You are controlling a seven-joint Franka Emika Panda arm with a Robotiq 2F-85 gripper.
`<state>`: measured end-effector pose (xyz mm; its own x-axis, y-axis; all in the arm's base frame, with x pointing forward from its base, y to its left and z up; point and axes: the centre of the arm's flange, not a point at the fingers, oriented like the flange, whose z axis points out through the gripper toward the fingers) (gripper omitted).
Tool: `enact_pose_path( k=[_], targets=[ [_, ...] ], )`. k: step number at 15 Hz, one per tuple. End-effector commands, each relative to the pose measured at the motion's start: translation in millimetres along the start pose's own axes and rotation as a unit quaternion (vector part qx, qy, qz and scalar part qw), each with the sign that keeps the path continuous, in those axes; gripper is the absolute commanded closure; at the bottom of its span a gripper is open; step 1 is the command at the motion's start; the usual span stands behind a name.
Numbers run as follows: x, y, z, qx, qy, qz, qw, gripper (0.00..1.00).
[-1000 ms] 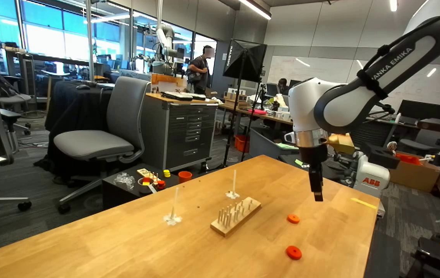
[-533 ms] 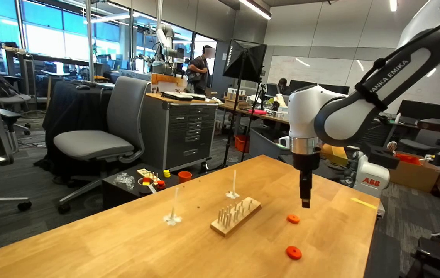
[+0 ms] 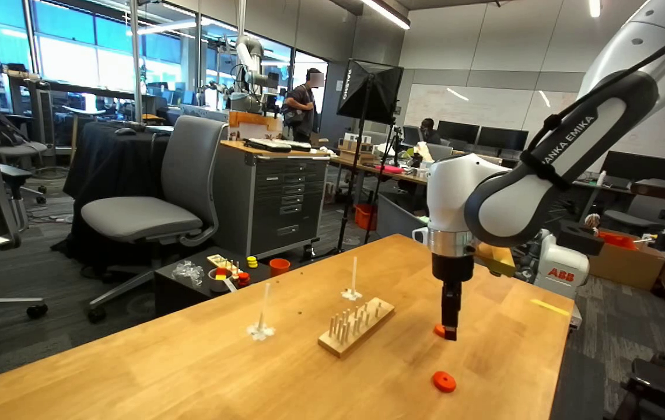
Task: Put the right orange object on the wooden board
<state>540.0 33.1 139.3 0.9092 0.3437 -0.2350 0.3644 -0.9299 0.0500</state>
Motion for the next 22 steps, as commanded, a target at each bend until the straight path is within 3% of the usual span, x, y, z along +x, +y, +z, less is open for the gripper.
enact_pose_path(
  k=[1, 4, 7, 10, 11, 16, 22],
  targets=[
    [0.8, 0.9, 2.4, 0.0, -0.001, 0.001, 1.0, 0.0],
    [2.6, 3.2, 5.9, 0.0, -0.003, 0.003, 1.0, 0.0],
    [-6.2, 4.5, 2.1, -0.074, -0.04, -0.065, 0.9943, 0.0],
    [-12.4, -4.8, 1.2, -0.134, -0.074, -0.108, 0.9823, 0.0],
    [-6.2, 5.0, 11.6, -0.095, -0.058, -0.087, 0.9899, 0.0],
    [-3.4, 3.3, 14.3, -0.098, -0.057, -0.079, 0.9904, 0.0],
    [4.2, -6.5, 7.5, -0.067, 0.001, -0.04, 0.9969, 0.0]
  ],
)
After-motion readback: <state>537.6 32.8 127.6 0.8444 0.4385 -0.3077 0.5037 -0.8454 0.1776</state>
